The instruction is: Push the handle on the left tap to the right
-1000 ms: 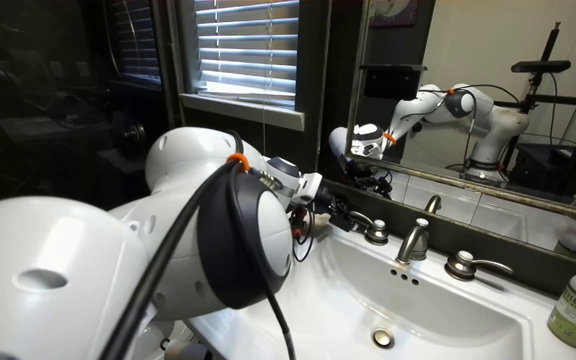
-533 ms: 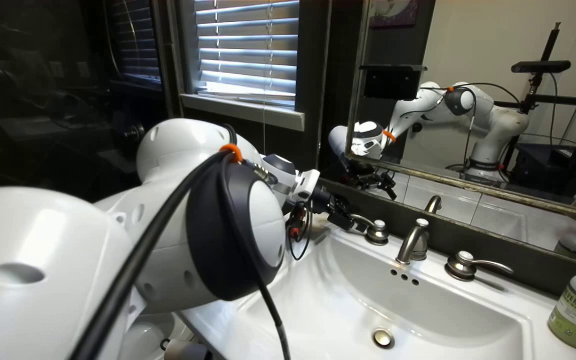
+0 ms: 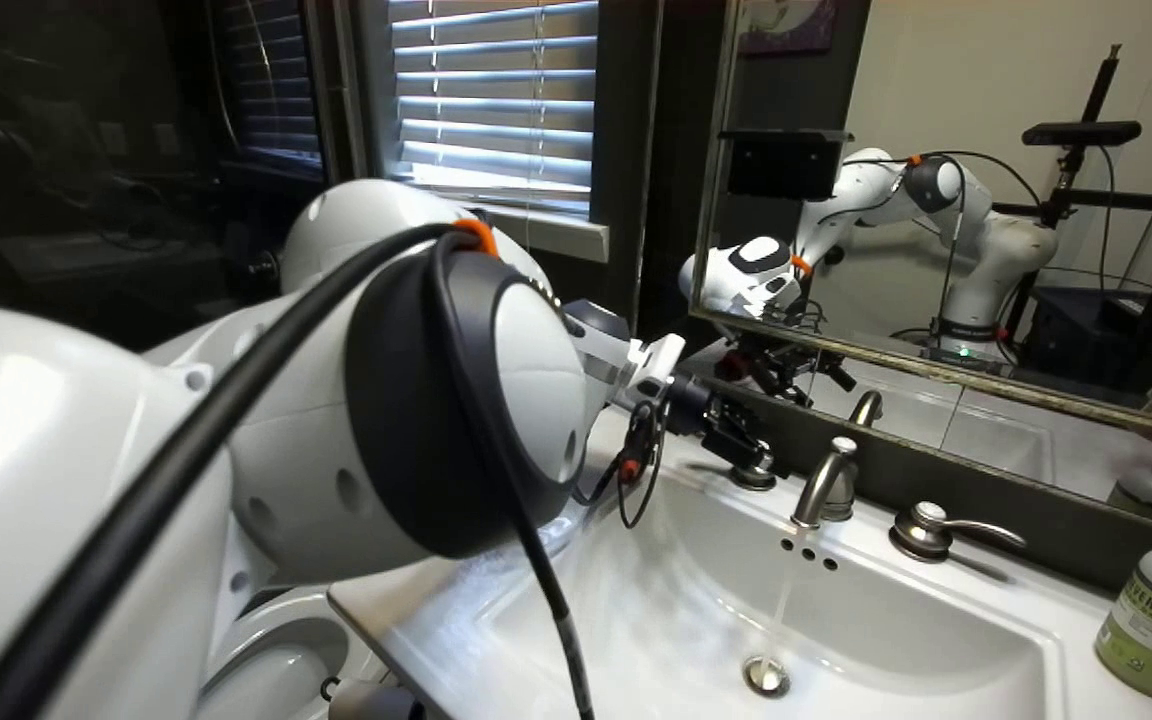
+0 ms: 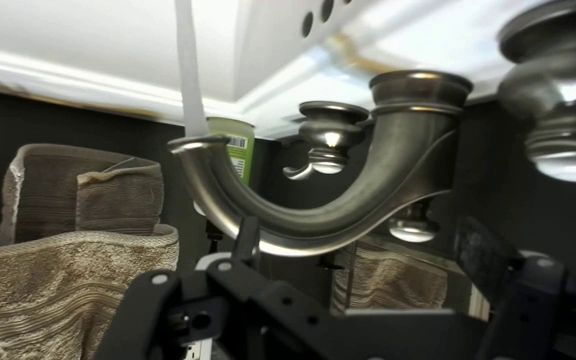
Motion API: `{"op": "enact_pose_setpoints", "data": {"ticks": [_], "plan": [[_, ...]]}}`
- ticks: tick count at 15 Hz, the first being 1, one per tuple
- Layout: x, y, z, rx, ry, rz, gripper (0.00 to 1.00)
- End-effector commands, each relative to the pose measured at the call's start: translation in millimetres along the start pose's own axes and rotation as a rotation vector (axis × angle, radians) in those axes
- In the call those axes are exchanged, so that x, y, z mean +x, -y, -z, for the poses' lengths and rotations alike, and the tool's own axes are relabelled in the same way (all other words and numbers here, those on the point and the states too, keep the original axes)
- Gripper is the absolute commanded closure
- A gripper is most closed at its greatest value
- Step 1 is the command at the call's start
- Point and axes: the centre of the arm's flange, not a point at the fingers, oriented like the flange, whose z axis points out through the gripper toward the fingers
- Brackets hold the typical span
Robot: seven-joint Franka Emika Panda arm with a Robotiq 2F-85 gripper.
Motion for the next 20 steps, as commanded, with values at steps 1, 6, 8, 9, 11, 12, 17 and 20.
{"op": "enact_pose_setpoints", "data": {"ticks": [1,6,8,9,11,12,17,20], "plan": [[13.3,-35.2,-9.8,-0.024,0.016,0.020,0.00],[8.0,-45.5,16.6,0.068,0.094,0.027,0.00],[5.1,-47.2,32.4,0.115,0.121,0.027,0.00],[4.1,-48.3,39.8,0.132,0.133,0.034,0.00],[2.6,-49.8,54.4,0.169,0.161,0.043,0.00],[3.0,-51.0,61.2,0.183,0.174,0.048,0.00],[7.7,-56.0,87.5,0.209,0.211,0.080,0.00],[13.3,-56.0,99.0,0.210,0.220,0.089,0.00]]}}
